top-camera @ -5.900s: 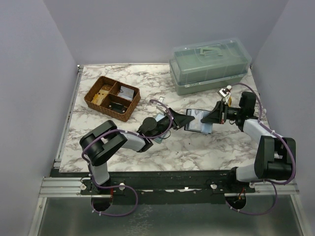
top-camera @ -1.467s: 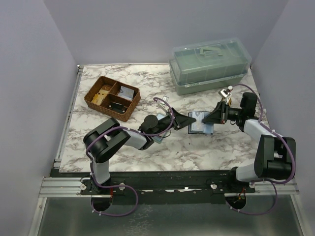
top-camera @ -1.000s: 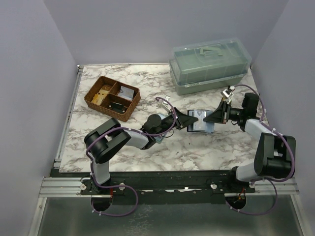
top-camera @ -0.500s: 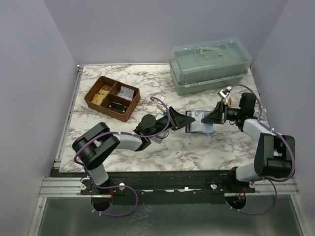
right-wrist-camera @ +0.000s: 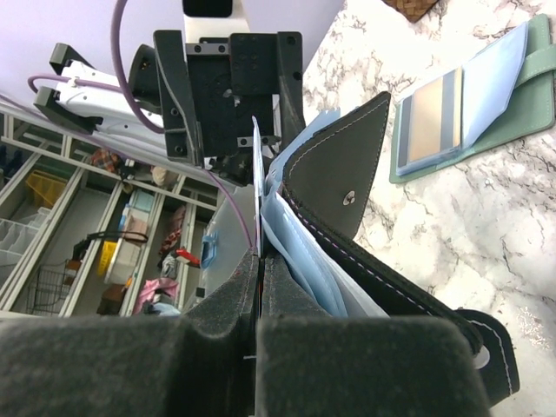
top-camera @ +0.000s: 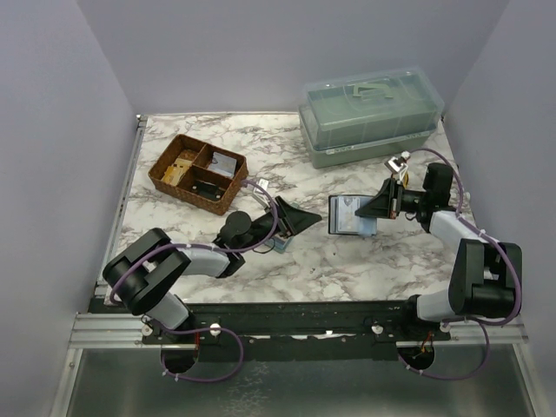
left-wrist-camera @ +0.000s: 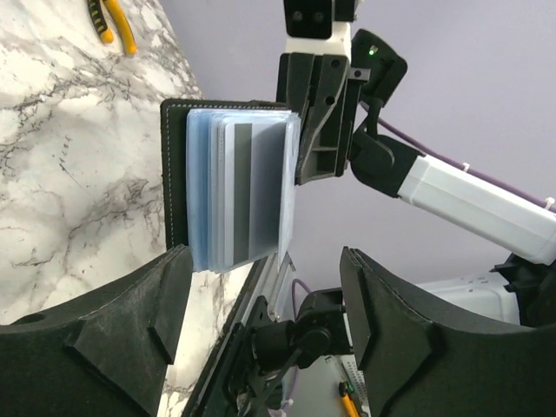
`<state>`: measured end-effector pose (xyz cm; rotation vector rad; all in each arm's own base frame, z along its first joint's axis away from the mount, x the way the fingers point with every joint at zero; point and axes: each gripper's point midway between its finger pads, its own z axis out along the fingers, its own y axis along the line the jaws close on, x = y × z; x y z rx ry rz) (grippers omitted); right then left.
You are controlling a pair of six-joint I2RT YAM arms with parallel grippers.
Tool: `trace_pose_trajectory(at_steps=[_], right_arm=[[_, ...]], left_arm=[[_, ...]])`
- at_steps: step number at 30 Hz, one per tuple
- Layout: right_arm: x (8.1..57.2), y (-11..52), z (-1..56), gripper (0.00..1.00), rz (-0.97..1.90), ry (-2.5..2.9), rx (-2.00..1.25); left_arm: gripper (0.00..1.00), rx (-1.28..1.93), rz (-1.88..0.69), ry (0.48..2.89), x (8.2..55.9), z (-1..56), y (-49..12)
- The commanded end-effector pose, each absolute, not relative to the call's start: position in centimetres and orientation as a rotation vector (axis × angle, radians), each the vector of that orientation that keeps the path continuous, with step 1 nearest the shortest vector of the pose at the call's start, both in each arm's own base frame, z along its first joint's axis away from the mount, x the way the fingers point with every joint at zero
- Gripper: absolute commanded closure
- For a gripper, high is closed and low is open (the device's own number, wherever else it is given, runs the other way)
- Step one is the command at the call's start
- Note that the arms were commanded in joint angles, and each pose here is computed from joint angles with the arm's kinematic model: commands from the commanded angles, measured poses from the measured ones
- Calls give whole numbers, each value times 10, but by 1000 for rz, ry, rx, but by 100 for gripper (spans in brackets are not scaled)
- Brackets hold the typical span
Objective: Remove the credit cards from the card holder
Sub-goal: Remove the credit card from the card holder.
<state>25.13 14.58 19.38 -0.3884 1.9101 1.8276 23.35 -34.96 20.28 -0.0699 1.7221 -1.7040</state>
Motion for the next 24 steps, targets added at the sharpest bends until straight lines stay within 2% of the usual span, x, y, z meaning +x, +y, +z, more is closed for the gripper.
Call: trace_pose_trajectory(at_steps=[1,11,24], right_arm=[[226,143,222,100,1958,1814,-563],[227,143,245,100,2020,1710,-551],[227,143,242,100,2044,1700,-535]], left_arm=[[25,-18,-1757,1724,230,197,-358],[24,2,-1917,1668,232,192,-378],[26,-10,-1899,1669,237,189,-380]])
